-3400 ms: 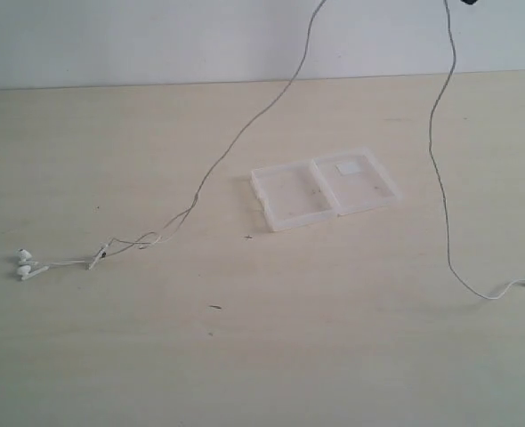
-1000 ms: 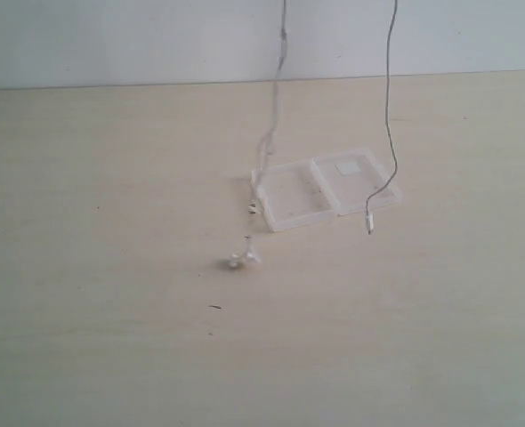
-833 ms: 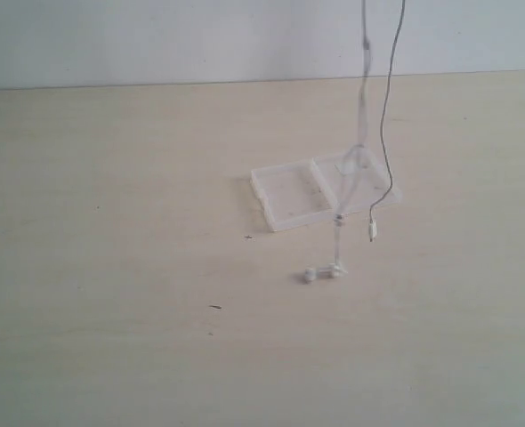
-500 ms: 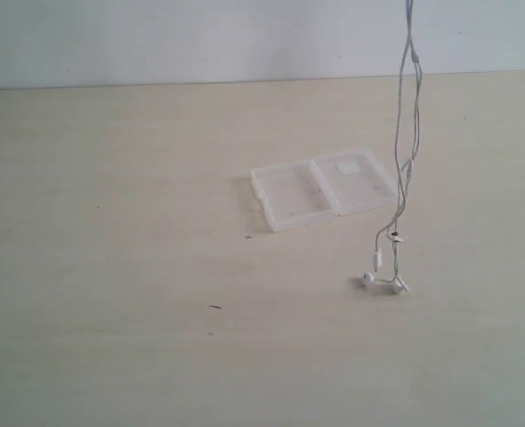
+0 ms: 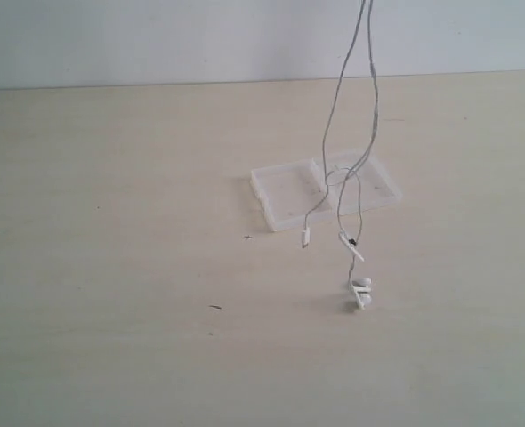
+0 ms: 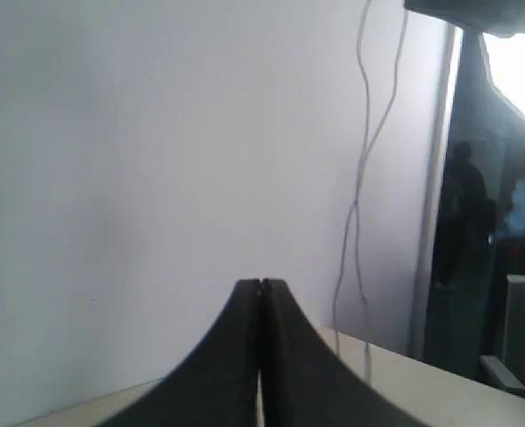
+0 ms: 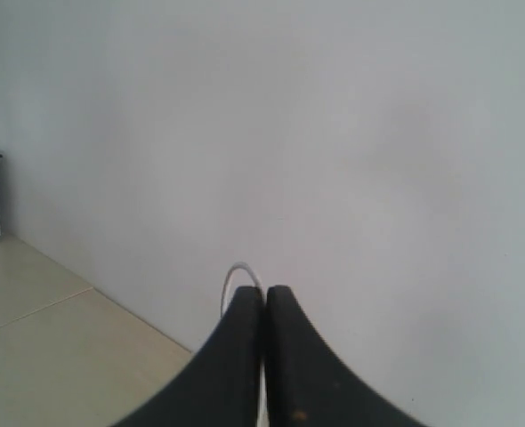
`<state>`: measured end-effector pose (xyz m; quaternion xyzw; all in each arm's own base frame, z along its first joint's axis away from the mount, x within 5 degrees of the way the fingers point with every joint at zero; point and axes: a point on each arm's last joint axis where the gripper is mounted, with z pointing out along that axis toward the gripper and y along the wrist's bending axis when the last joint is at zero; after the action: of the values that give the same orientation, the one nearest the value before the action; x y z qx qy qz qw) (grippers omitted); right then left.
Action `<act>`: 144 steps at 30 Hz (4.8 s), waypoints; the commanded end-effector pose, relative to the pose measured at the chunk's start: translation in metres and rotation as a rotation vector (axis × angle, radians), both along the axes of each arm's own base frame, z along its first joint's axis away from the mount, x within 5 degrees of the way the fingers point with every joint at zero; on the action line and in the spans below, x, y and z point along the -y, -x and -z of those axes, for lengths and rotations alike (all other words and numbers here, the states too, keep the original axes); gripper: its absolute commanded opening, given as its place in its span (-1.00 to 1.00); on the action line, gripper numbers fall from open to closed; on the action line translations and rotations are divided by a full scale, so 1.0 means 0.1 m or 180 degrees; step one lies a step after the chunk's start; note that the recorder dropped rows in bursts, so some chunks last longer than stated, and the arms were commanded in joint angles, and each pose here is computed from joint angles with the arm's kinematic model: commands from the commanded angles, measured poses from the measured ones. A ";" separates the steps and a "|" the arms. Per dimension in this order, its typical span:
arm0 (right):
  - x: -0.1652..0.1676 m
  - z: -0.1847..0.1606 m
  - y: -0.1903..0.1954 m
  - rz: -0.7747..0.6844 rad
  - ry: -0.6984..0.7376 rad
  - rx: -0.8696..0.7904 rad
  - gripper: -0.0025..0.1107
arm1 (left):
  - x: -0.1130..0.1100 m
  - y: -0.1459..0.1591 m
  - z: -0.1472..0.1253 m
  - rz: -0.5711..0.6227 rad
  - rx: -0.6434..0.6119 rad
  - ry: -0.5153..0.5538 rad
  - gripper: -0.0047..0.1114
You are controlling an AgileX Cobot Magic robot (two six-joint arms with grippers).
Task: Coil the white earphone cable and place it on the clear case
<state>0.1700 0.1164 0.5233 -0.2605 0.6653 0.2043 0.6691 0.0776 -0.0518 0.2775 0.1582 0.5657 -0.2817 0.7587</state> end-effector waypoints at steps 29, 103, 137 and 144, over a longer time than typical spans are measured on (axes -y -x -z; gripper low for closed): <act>-0.10 0.12 -0.15 -0.0026 0.0103 -0.0173 -0.96 | 0.94 -1.59 -0.14 0.1534 -0.0242 -0.0556 0.16; -0.11 0.14 -0.15 -0.0037 0.0087 -0.0274 -0.96 | 1.88 -2.32 0.09 0.1735 -0.0333 -0.0344 -0.25; 0.11 0.00 0.16 0.0029 0.0143 -0.0067 -0.96 | 1.88 -2.32 0.09 0.1743 -0.0283 -0.0374 -0.92; 0.11 -0.05 0.15 0.0061 0.0016 0.0026 -0.96 | 1.89 -2.30 0.10 0.1796 -0.0261 -0.0452 -0.57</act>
<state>0.1572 0.1075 0.5236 -0.2637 0.6766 0.1944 0.6595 0.3080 -0.2403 0.2677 0.3498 0.5450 -0.4498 0.6150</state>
